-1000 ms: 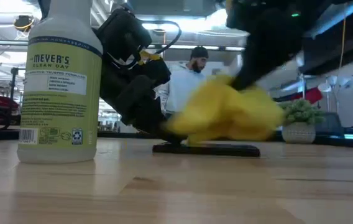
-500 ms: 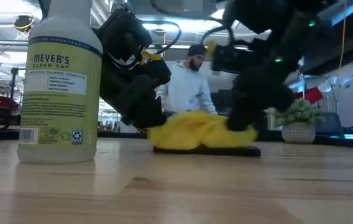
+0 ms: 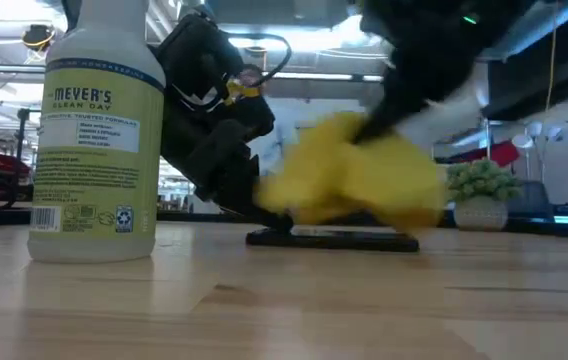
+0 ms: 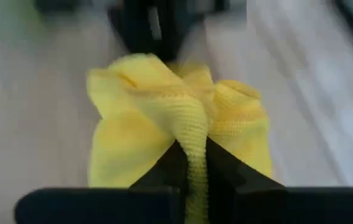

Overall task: Apply microfiber cloth
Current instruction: Wipe the front of the cellphone with a microfiber cloth

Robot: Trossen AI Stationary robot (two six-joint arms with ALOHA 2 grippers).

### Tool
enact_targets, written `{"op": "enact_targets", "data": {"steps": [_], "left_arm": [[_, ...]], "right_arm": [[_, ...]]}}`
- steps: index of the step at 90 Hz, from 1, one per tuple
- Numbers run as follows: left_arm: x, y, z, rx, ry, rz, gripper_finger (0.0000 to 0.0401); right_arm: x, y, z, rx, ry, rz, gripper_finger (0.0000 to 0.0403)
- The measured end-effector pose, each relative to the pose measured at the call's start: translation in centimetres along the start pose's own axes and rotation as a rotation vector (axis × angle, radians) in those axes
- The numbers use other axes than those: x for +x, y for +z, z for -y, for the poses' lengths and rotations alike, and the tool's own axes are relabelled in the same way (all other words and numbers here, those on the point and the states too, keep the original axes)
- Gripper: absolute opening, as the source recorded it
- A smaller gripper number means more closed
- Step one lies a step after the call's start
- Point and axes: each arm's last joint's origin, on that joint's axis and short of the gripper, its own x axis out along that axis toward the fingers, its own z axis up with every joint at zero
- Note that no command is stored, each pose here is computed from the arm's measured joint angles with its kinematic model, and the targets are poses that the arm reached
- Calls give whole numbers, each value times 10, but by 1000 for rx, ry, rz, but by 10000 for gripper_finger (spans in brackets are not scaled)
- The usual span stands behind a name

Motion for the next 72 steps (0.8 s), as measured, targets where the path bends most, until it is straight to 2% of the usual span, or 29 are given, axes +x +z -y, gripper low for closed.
{"op": "enact_targets", "data": {"steps": [9, 18, 26, 35, 51, 60, 72], "left_arm": [[0, 0, 0, 2, 0, -1, 15], [0, 0, 1, 2, -1, -3, 15], [0, 0, 1, 2, -5, -4, 15], [0, 1, 1, 3, -7, 4, 15], [0, 1, 1, 3, -10, 6, 15], [0, 0, 1, 5, -6, 1, 15], [0, 0, 1, 6, -5, -2, 15]], "right_arm": [[24, -9, 3, 16, 40, -39, 14], [45, -34, 5, -7, 41, -214, 14], [49, -48, 5, -10, 40, -348, 14], [40, -60, 3, -23, 20, -476, 14], [7, -65, -3, -93, 33, -560, 14], [-5, -55, -1, -87, 30, -511, 14], [-5, -24, 2, -13, -14, -236, 14]]}}
